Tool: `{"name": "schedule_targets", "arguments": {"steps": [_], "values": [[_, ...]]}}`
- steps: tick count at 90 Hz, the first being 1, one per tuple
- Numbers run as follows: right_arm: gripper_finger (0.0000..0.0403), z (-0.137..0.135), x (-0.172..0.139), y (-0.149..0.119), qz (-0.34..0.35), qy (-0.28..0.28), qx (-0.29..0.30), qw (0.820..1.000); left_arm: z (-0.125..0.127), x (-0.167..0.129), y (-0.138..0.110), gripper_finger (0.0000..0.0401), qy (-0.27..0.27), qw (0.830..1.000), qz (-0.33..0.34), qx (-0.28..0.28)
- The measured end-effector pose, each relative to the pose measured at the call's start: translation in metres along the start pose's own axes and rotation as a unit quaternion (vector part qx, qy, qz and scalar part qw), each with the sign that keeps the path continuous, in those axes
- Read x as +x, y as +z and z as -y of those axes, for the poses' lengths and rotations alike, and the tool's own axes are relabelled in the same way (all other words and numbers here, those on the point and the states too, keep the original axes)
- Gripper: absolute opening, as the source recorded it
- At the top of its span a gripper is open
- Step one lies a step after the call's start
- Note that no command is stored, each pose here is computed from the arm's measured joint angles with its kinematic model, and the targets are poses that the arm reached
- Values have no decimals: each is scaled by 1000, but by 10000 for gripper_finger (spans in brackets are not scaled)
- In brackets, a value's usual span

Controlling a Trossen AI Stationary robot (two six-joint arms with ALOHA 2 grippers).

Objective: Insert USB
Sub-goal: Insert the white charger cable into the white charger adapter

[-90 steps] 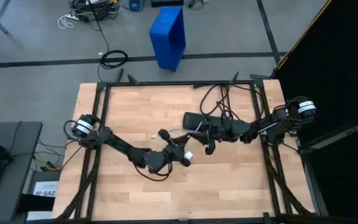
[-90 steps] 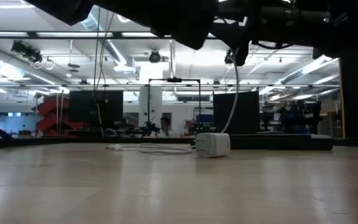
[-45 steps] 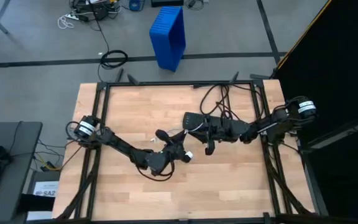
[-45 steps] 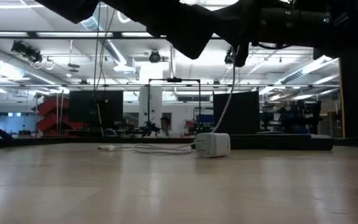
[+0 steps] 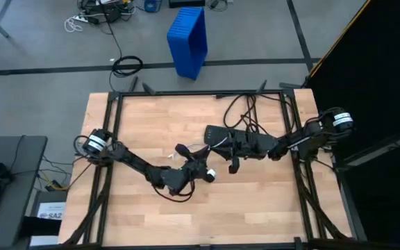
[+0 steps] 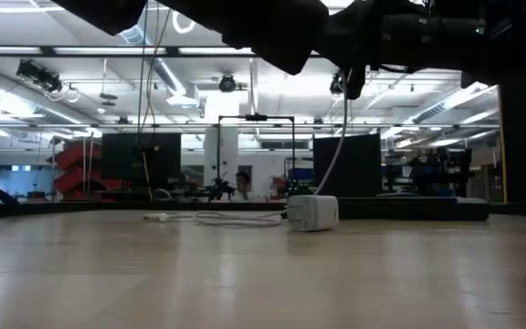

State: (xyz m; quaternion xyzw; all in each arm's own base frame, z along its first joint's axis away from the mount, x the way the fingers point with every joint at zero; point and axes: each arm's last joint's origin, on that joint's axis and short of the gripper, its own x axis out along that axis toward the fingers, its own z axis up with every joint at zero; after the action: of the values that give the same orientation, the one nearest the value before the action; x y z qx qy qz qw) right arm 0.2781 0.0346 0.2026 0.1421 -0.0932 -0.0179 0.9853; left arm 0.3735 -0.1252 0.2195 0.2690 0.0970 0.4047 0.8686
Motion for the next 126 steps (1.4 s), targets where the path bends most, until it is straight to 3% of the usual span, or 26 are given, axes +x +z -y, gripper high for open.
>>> {"name": "schedule_targets", "arguments": {"steps": [19, 46, 63, 77, 92, 109, 117, 126], "values": [[1, -1, 0, -1, -4, 11, -24, 1000, 1, -1, 0, 18, -2, 1000, 1, 2], [0, -3, 0, -1, -10, 39, -48, 998, 8, -28, 6, 105, -20, 1000, 9, 5], [0, -6, -1, -2, -18, 96, -85, 992, 11, -50, 10, 158, -30, 999, 13, -32], [0, -17, -4, -5, -19, 196, -156, 968, 9, -56, 15, 176, -84, 990, 54, -97], [0, -25, -7, -7, -14, 245, -190, 951, 4, -56, 13, 177, -186, 966, 79, -161], [0, -26, -7, -10, -26, 267, -194, 944, -10, -48, 14, 177, -379, 895, 72, -224], [0, -27, -8, -10, -28, 283, -193, 939, -16, -37, 12, 177, -413, 878, 54, -235], [0, -28, -9, -10, -28, 304, -189, 933, -20, -18, 5, 177, -422, 873, 28, -244]]}}
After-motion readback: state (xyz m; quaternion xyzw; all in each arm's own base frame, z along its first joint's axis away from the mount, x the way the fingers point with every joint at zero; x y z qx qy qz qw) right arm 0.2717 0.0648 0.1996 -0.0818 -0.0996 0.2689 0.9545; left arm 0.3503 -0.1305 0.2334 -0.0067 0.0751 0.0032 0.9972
